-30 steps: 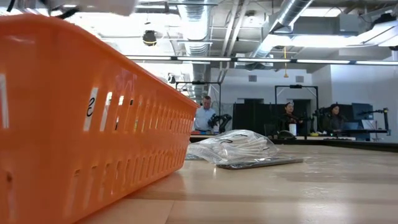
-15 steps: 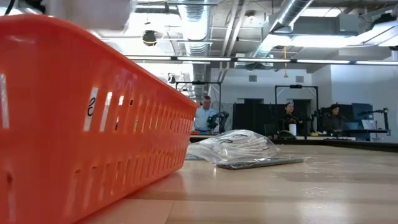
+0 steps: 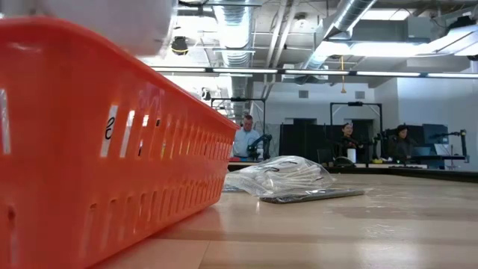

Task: Pick & Place Travel size toiletries
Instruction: Put the white vanity pack into the orange basket

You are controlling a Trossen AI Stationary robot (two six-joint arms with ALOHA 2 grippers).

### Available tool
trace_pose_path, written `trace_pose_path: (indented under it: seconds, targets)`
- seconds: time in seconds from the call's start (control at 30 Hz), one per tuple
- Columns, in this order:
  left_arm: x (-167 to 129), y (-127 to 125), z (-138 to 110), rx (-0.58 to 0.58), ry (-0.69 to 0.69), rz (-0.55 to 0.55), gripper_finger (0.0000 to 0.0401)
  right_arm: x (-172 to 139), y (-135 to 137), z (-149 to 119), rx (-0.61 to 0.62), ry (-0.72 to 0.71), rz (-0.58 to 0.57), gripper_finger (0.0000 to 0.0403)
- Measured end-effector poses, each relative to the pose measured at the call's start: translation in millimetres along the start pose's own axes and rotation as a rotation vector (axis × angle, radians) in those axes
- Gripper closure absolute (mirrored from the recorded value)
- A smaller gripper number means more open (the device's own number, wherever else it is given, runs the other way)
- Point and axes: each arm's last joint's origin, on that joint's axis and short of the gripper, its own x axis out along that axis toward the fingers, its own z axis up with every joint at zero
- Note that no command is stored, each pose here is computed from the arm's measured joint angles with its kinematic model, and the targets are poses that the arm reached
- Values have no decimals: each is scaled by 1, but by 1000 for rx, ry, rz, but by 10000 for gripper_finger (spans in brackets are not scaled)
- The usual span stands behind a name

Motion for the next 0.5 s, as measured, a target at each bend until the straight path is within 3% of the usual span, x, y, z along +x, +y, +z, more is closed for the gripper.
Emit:
trace_pose_path:
  seconds: [0.2, 0.5]
  targets:
    - [7, 3, 9, 42, -16, 0, 401, 0, 0, -1, -2, 11, -2, 143]
    - [3, 10, 22, -4, -4, 67, 401, 0, -1, -3, 14, 36, -9, 143]
